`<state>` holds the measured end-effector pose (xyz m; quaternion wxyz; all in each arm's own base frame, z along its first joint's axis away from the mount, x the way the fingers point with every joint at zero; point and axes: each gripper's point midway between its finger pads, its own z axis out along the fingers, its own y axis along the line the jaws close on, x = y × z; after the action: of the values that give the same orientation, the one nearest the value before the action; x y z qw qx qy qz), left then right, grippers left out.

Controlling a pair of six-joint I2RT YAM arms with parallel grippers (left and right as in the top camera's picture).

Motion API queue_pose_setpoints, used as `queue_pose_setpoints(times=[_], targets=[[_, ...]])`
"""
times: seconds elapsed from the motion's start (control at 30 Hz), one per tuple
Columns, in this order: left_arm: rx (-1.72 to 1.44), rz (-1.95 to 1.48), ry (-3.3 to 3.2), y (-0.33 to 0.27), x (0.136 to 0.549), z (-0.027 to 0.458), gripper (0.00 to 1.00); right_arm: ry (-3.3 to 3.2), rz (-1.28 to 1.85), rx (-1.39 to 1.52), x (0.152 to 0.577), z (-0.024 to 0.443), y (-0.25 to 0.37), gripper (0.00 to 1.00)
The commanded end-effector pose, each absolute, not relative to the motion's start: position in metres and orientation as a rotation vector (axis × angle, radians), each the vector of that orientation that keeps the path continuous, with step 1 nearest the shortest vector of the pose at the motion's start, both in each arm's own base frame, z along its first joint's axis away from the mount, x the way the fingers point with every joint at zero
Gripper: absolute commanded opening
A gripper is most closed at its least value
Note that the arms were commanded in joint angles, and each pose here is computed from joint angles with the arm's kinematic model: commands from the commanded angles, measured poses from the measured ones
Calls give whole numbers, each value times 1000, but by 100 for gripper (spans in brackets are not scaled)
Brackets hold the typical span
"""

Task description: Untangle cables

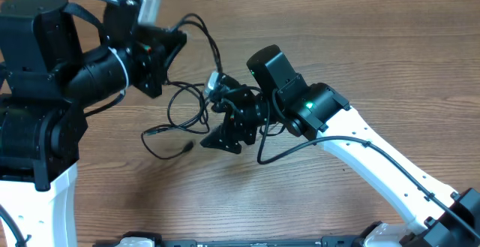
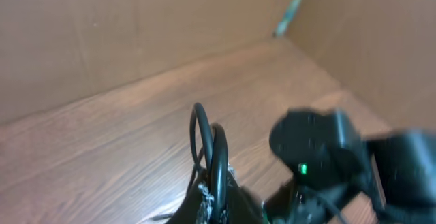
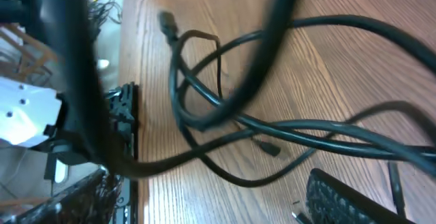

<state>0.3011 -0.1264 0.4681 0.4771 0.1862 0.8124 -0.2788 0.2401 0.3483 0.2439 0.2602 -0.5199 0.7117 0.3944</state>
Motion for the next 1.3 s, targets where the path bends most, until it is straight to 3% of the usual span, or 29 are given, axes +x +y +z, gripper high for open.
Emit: queue_pose_setpoints(times=[0.0,0.4,0.6,0.87,0.97,1.27], targets=[[228,-755,1976,-120,305,488,4,1794,1091,-1483,235,257,353,84],[105,-812,1891,-118,326,511,4,1747,1081,-1476,240,263,357,82],[142,-797,1900,-120,329,506,4,1884,991,-1372,256,253,351,76],[205,-805,2043,-124,311,473,4,2218,478,-726,344,236,299,82],[261,-874,2060,-134,300,470,4,2194,449,-709,350,240,297,86],[406,-1069,1981,-157,279,488,4,2161,471,-778,347,242,303,87]])
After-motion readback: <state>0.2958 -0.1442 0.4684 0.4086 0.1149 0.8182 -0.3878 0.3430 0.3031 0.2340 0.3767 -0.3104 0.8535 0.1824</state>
